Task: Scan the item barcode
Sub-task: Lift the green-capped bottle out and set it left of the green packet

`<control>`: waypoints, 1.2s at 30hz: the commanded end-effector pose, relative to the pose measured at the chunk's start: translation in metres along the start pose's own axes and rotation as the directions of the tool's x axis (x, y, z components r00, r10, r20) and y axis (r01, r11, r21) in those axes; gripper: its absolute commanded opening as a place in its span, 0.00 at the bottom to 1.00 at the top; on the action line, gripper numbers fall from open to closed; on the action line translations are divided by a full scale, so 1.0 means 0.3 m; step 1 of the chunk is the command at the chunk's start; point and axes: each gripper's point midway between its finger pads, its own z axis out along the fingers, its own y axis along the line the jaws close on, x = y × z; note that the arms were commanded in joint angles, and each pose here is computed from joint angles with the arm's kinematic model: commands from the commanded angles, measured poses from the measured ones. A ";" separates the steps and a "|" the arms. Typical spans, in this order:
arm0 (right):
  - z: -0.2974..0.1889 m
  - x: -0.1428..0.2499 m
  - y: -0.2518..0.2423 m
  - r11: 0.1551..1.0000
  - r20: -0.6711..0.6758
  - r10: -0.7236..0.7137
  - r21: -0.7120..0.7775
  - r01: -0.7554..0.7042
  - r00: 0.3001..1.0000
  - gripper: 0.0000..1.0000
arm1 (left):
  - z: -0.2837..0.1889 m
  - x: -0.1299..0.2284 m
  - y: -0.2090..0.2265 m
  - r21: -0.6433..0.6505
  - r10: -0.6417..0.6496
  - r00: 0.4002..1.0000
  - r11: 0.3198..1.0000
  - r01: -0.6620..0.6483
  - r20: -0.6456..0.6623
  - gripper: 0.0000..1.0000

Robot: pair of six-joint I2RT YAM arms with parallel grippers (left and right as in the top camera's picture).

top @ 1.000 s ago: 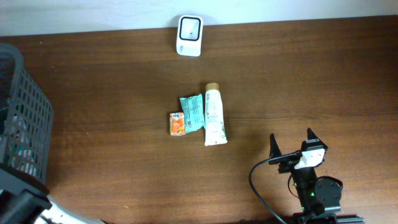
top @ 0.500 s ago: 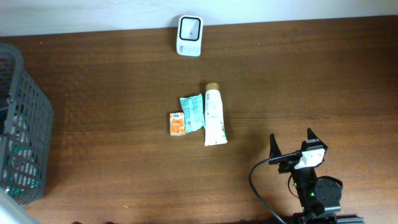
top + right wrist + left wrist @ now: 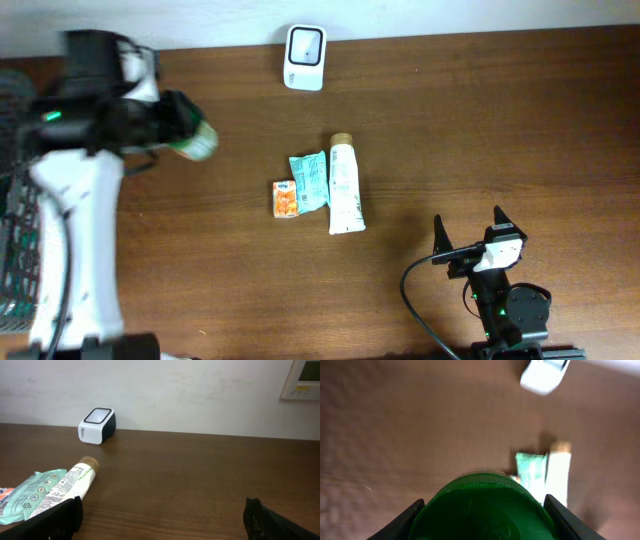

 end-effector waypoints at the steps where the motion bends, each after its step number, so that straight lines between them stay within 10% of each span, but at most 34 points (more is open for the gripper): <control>1: 0.000 0.008 0.004 1.000 -0.004 0.000 -0.004 0.000 1.000 0.98 | 0.177 0.097 0.004 -0.061 0.049 0.990 0.996 -0.057 -0.132 0.34; 17: 0.000 0.008 0.004 1.000 -0.004 0.000 -0.004 0.000 1.000 0.98 | 0.647 0.240 -0.041 -0.093 0.158 0.968 0.979 -0.179 -0.197 0.36; 36: 0.000 0.008 0.004 1.000 -0.004 0.000 -0.004 0.000 1.000 0.98 | 0.654 0.248 -0.069 -0.082 0.178 0.964 0.977 -0.197 -0.196 0.82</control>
